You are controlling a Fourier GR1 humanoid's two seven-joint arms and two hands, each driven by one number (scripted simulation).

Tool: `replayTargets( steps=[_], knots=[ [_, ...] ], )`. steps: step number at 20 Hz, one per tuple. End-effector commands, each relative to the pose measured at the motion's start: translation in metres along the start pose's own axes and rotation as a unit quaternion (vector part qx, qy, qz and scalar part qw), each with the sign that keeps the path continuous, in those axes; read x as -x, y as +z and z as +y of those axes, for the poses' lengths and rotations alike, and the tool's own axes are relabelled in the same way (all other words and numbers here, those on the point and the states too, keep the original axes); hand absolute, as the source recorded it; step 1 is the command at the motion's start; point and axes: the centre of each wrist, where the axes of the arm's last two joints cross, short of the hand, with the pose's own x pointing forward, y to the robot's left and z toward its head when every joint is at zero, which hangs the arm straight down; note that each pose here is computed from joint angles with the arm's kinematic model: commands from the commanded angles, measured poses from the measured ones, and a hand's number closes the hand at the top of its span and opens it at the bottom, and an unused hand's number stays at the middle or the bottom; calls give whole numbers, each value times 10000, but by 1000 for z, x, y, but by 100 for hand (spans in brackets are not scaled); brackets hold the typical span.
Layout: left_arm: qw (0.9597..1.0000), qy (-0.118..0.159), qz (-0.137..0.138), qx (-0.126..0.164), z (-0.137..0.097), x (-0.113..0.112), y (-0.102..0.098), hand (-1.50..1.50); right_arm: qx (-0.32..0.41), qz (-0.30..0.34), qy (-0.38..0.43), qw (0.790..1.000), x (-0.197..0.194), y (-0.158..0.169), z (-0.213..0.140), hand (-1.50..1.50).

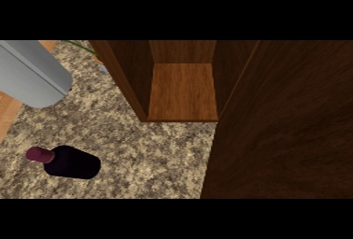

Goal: Pick up the wine, place it into the cabinet and close the cabinet

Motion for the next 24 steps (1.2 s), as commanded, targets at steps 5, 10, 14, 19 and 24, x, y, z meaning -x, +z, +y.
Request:
replayTargets(
  steps=[5, 10, 14, 19, 24],
  knots=[
    [9995, -172, 182, -182, 2, 8, 4, -150, 288, -294, 368, 9985, -28, 13, 11, -150],
    [9992, -82, 246, -297, 4, 15, -14, -150, 295, -306, 423, 9982, -26, 20, 8, -150],
    [9988, -131, 368, -304, 12, 32, 5, -150, 344, -425, 313, 9980, -31, 17, 18, -150],
    [9980, -176, 521, -302, 33, 54, -16, -150, 242, -255, 412, 9985, -38, 19, 11, -150],
    [9977, -221, 503, -399, 30, 85, -4, -150, 262, -395, 353, 9983, -46, 22, 5, -150]
  ],
)
